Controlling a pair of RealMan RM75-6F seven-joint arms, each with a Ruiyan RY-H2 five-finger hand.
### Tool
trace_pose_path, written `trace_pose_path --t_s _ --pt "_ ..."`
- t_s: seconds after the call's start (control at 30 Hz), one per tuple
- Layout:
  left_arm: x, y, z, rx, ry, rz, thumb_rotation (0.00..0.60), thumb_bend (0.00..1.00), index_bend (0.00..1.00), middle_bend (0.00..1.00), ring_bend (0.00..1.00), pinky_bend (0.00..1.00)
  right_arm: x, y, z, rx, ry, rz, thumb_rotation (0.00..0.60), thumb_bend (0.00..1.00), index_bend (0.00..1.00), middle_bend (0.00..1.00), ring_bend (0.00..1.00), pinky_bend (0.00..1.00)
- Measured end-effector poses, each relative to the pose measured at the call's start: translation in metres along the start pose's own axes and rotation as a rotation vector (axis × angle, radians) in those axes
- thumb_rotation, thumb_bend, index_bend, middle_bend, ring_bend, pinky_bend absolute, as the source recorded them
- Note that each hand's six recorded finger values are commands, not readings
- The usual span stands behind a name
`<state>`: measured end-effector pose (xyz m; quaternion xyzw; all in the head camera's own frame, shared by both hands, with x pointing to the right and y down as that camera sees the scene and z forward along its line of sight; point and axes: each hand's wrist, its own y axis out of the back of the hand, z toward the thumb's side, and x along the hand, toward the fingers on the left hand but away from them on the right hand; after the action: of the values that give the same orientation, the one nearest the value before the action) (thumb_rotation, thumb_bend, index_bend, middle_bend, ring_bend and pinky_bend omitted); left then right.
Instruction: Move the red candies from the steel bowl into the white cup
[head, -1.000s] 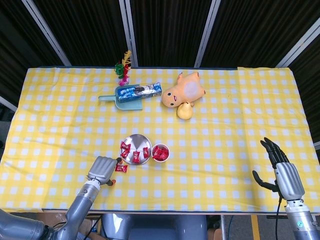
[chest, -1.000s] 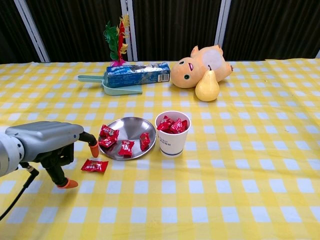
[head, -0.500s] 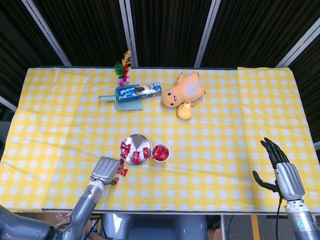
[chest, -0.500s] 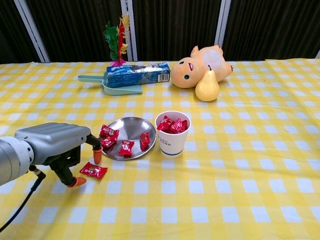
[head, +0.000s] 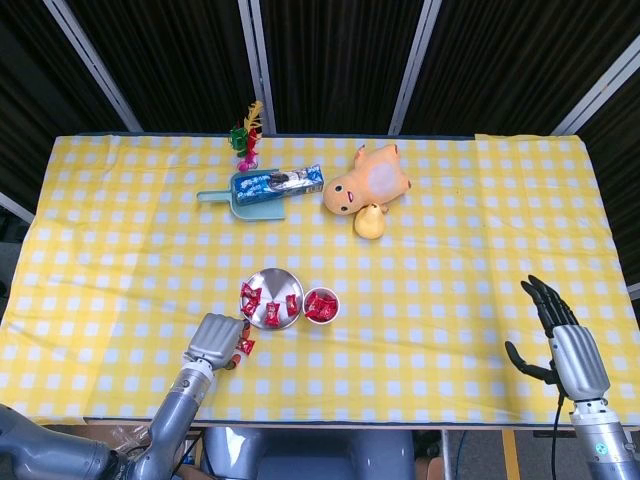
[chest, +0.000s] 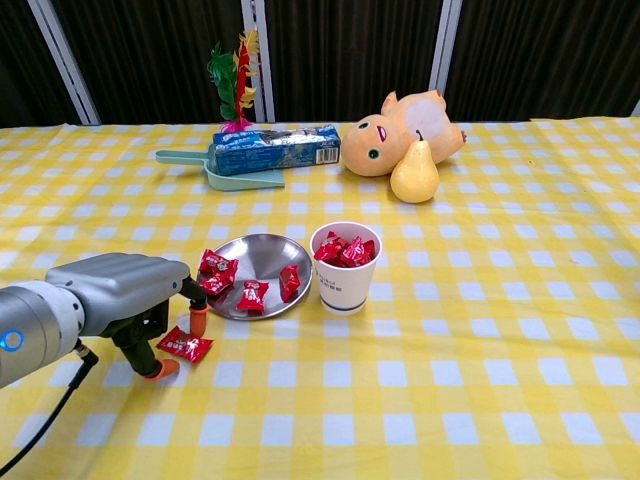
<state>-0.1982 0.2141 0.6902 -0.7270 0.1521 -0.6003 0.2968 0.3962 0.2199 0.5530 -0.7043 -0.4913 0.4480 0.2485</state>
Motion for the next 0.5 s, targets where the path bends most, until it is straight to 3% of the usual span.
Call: trace_pose_path --t_s 0.2,0.5 --pt "0.001 -0.002 0.001 -0.003 0.002 0.004 0.600 0.44 0.52 1.00 1.00 1.00 0.000 0.001 0.000 -0.005 -0.004 -0.003 0.600 0.42 0.00 0.00 0.00 0.12" --pt "-0.004 0.009 -0.004 -0.021 0.001 0.031 0.600 0.44 0.52 1.00 1.00 1.00 0.000 0.002 -0.001 -0.009 -0.009 -0.008 0.600 0.42 0.00 0.00 0.00 0.12"
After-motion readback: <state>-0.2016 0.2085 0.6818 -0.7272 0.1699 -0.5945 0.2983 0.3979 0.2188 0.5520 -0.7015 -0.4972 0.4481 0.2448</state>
